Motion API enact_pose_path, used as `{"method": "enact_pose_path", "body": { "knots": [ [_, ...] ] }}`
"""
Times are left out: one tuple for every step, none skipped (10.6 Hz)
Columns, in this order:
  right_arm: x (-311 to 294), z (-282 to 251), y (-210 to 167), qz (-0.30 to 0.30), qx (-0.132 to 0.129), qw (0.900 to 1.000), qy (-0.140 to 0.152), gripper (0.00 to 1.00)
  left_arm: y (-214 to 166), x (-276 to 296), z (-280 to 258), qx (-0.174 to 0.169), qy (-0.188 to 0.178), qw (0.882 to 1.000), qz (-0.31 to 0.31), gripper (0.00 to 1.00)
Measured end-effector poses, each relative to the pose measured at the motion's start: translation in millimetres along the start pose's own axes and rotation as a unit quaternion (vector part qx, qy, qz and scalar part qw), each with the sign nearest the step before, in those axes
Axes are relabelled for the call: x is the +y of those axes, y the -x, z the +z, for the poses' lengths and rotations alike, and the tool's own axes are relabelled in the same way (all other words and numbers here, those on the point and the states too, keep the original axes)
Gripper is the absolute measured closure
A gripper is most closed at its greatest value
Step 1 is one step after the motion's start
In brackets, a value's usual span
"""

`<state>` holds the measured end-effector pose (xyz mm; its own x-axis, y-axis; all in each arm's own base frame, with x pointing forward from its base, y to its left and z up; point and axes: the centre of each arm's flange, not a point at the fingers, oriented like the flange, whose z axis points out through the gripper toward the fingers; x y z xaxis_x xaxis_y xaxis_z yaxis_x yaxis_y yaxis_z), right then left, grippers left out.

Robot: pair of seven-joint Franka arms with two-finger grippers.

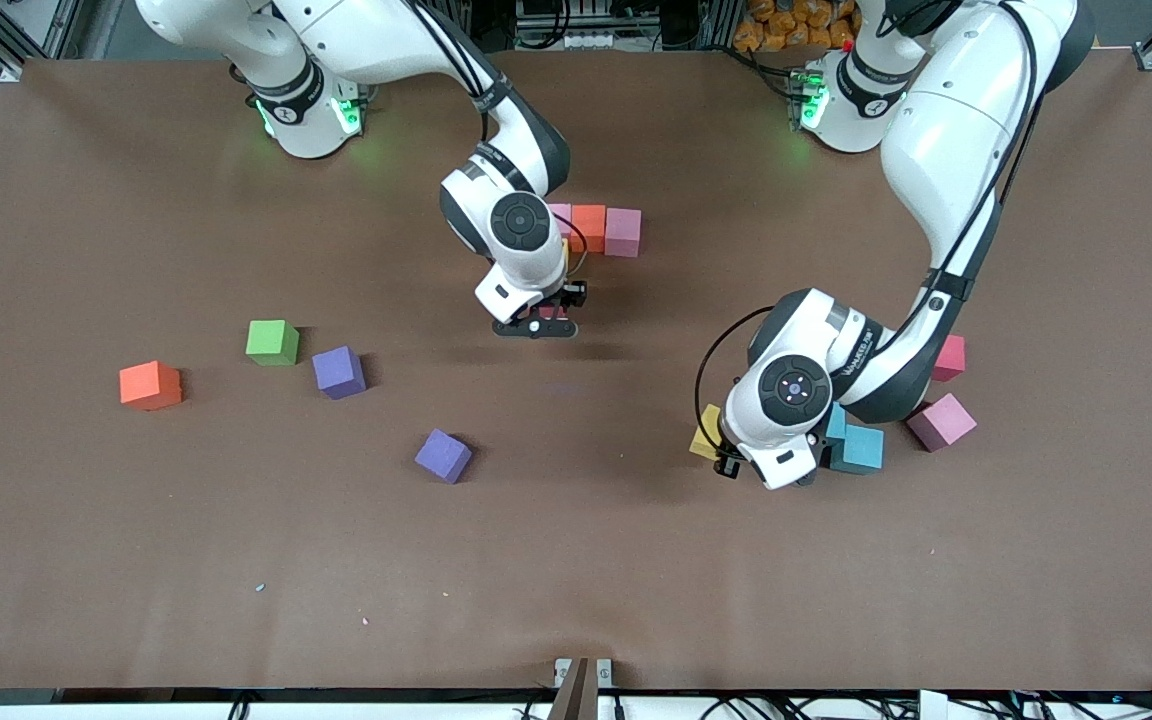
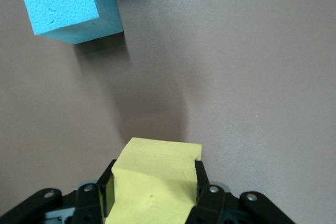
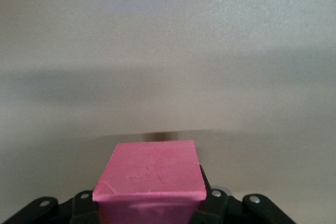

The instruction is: Arrange 11 blocks into digit 3

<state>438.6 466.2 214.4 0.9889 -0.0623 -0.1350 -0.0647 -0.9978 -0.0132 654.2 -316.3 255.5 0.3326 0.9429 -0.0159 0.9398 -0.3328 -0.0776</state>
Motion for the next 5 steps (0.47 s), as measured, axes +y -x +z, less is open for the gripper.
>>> {"method": "enact_pose_path", "body": {
  "knots": [
    [0.4, 3.5, -0.8, 0.006, 0.001, 1.000, -0.002, 0.39, 0.0, 0.0, 0.0, 0.000, 0.000, 1.000, 0.000, 0.41],
    [0.8, 8.7, -0.9, 0.013, 0.001, 1.000, -0.002, 0.39, 0.0, 0.0, 0.0, 0.000, 0.000, 1.000, 0.000, 0.41],
    [1.3, 14.2, -0.9, 0.021, 0.000, 1.000, -0.001, 0.39, -0.2, 0.0, -0.1, 0.000, 0.000, 1.000, -0.001, 0.41],
    [1.1, 18.6, 0.2, 0.025, -0.002, 1.000, 0.001, 0.39, -0.3, 0.0, 0.0, 0.000, 0.000, 1.000, -0.001, 0.41],
    [0.0, 21.8, 2.3, 0.028, -0.003, 1.000, 0.003, 0.39, -0.5, -0.4, 0.2, 0.000, -0.002, 1.000, -0.001, 0.41]
  ]
}}
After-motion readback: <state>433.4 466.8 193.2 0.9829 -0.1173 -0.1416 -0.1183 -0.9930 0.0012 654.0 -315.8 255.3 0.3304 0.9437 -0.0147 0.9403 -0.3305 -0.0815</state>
